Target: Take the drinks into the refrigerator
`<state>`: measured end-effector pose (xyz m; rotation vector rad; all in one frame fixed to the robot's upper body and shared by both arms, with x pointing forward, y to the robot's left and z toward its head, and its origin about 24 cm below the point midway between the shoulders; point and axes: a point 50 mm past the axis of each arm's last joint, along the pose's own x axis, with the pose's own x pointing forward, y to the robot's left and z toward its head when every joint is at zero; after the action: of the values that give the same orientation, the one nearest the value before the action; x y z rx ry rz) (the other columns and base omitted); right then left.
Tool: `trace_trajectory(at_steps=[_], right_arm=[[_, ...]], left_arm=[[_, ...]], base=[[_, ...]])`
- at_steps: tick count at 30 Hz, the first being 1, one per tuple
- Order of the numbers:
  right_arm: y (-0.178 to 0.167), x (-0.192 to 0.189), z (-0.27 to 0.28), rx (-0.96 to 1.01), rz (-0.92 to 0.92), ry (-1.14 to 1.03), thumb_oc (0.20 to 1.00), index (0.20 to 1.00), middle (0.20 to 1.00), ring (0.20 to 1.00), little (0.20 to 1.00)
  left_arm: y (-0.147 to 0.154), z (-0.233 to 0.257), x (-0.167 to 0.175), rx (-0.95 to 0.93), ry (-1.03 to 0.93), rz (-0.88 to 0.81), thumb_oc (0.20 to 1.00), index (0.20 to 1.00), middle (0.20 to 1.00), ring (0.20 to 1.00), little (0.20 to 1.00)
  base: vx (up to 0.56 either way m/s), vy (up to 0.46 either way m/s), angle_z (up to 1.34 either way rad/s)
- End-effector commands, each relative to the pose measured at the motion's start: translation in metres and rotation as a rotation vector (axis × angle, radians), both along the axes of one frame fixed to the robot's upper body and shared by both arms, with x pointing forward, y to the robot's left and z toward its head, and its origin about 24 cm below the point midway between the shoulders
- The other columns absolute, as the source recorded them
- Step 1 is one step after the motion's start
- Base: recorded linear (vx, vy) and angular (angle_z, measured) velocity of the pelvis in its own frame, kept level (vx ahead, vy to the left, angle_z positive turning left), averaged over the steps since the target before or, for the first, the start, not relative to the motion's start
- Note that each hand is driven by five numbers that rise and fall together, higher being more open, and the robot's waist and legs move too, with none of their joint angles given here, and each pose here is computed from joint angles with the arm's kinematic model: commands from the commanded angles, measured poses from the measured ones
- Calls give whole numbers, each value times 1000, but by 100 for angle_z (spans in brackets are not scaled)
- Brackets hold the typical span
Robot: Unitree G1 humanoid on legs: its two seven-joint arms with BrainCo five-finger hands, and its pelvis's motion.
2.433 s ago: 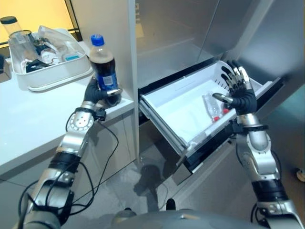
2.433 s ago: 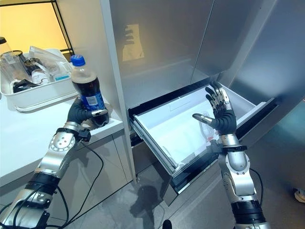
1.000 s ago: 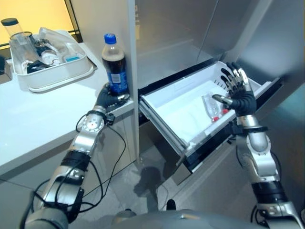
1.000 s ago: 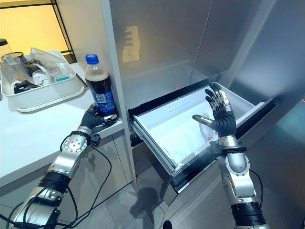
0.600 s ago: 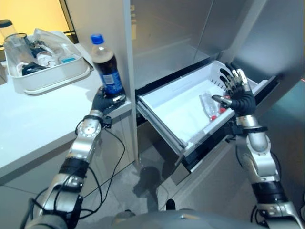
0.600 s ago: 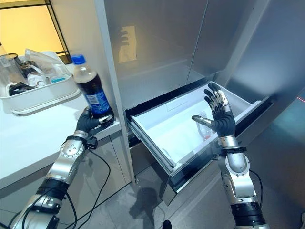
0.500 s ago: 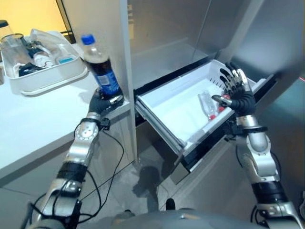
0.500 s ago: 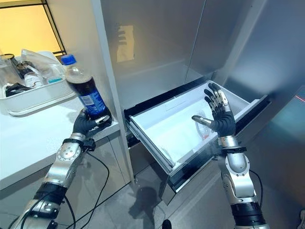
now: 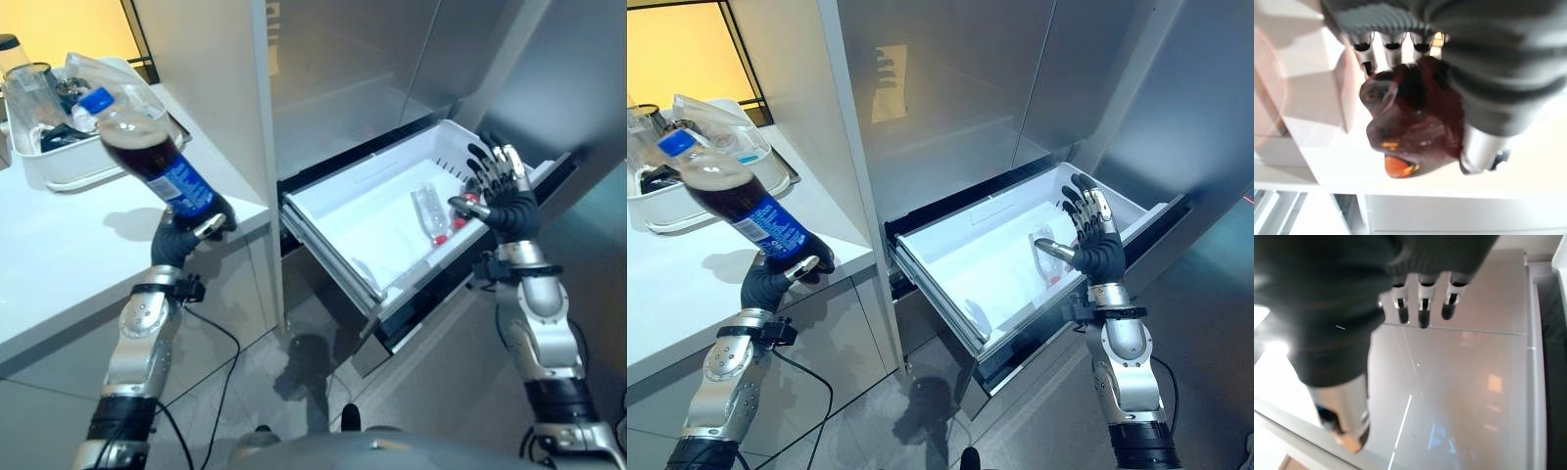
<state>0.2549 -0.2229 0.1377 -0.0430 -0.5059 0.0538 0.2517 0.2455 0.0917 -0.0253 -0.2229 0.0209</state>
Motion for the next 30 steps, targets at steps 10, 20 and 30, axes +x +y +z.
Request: trace_trajectory(at_steps=[10,20,30], right_arm=[[-8,4,39,-165,207,-68,1000,1000,1000,1000,1000],[17,23,55,-305,544,68,1000,1000,1000,1000,1000],[86,30,74,-394,880,73,1000,1000,1000,1000,1000]], left_arm=[[-18,78,-16,104,-376,-262,200,200,200,200,200],[-40,59,-20,240,-208,-539,200,200,200,200,200],[-51,53,-5,383,-104,-667,200,200,200,200,200]], base=[[0,0,0],[8,-3,0],[-5,-10,-4]])
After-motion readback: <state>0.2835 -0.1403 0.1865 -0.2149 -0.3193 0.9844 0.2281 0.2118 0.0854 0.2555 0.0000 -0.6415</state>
